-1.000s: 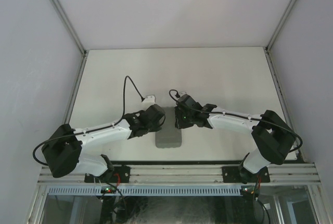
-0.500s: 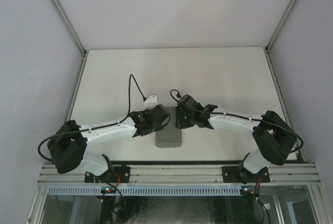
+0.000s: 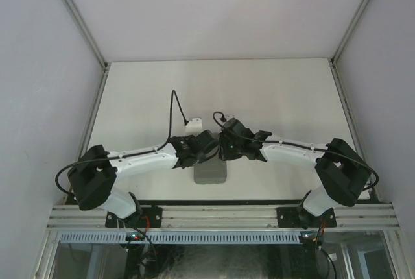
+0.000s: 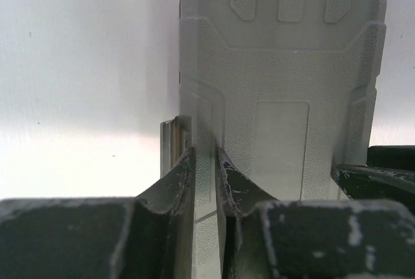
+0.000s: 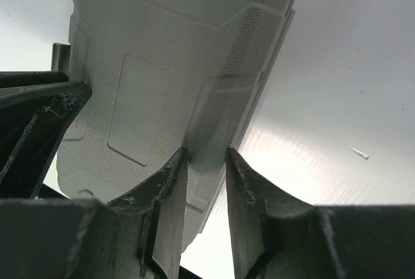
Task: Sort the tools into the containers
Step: Close the storage box at the center of the board.
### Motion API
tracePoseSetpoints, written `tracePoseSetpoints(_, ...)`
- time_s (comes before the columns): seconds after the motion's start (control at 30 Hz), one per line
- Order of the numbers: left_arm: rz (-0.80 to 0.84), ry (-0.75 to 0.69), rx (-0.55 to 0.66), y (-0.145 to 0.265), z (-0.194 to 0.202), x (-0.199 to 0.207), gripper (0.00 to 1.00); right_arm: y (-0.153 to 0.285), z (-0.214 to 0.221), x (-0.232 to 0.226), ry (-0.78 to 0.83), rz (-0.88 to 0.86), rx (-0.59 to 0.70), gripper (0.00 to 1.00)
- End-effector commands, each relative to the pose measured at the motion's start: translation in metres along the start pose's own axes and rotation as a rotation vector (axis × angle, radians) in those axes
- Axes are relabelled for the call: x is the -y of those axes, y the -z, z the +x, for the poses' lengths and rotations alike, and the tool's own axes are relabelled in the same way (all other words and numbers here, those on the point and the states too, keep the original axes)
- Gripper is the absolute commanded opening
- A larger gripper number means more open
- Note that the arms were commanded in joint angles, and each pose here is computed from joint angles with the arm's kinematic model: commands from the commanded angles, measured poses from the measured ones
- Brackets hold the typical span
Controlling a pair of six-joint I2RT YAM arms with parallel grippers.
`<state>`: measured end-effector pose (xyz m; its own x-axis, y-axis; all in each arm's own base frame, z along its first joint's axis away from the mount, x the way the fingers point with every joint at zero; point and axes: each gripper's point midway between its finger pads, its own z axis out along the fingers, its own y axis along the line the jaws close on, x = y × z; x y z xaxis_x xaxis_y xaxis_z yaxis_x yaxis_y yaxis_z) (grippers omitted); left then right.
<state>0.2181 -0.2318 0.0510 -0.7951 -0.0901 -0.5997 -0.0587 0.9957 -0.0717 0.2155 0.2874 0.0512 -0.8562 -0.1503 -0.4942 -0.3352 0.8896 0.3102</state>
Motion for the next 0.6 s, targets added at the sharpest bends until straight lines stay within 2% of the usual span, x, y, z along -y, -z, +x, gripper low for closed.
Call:
tracePoseSetpoints(0.0, -0.043, -0.065, -0.244, -0.011, 0.07, -0.013, 0.0, -0.009, 0.025, 0.004, -0.014, 0.002, -0.071, 0.27)
tracePoseSetpoints(0.23, -0.022, -0.061, -0.235, -0.008, 0.066, -0.007, 0.0, -0.008, 0.029, 0.006, -0.026, -0.002, -0.073, 0.27)
tracePoseSetpoints(0.47, 0.099, -0.04, -0.112, 0.017, 0.027, 0.009, 0.01, -0.009, 0.03, 0.009, -0.03, 0.003, -0.075, 0.27)
tracePoseSetpoints(0.57, 0.146, -0.023, -0.05, 0.032, 0.006, 0.013, 0.13, -0.01, 0.031, 0.01, -0.032, 0.004, -0.076, 0.28)
